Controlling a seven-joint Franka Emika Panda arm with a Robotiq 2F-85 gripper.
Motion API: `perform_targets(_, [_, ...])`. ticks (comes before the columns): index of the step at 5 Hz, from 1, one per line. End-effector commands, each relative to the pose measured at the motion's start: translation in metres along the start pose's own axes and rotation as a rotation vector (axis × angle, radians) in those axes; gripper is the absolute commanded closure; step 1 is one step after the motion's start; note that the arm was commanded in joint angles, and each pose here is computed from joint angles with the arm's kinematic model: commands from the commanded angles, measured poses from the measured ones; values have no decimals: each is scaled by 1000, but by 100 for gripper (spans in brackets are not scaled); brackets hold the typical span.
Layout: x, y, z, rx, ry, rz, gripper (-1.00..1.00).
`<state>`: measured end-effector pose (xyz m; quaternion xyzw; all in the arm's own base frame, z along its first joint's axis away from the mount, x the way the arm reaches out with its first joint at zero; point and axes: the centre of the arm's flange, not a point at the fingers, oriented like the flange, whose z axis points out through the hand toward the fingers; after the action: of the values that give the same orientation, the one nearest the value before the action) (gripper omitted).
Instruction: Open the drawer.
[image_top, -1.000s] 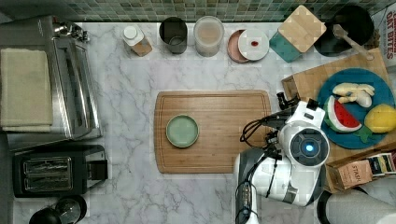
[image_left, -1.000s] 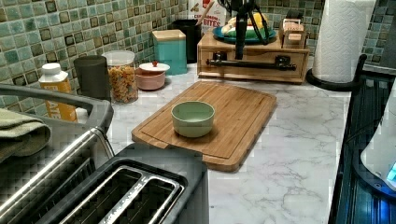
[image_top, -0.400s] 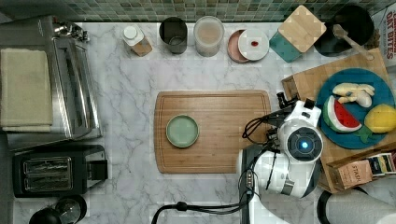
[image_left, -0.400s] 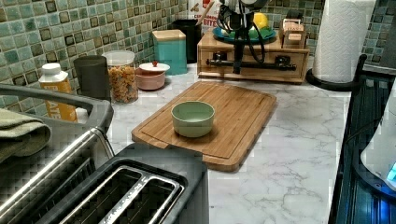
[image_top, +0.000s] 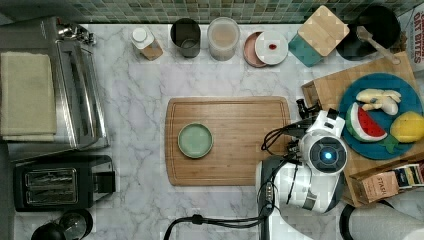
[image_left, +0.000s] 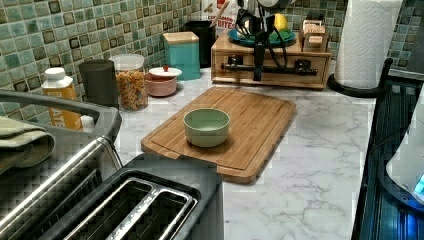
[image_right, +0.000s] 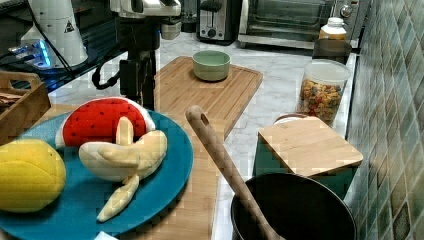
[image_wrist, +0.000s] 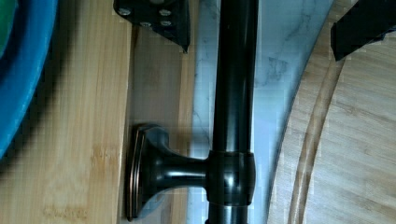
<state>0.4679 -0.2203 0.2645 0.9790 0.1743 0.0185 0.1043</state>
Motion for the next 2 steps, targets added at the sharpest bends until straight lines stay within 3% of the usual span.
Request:
perform_targets(1, [-5, 6, 8, -18, 46, 45, -100])
perform_targets(2, [-8, -3, 10, -2, 15, 54, -100])
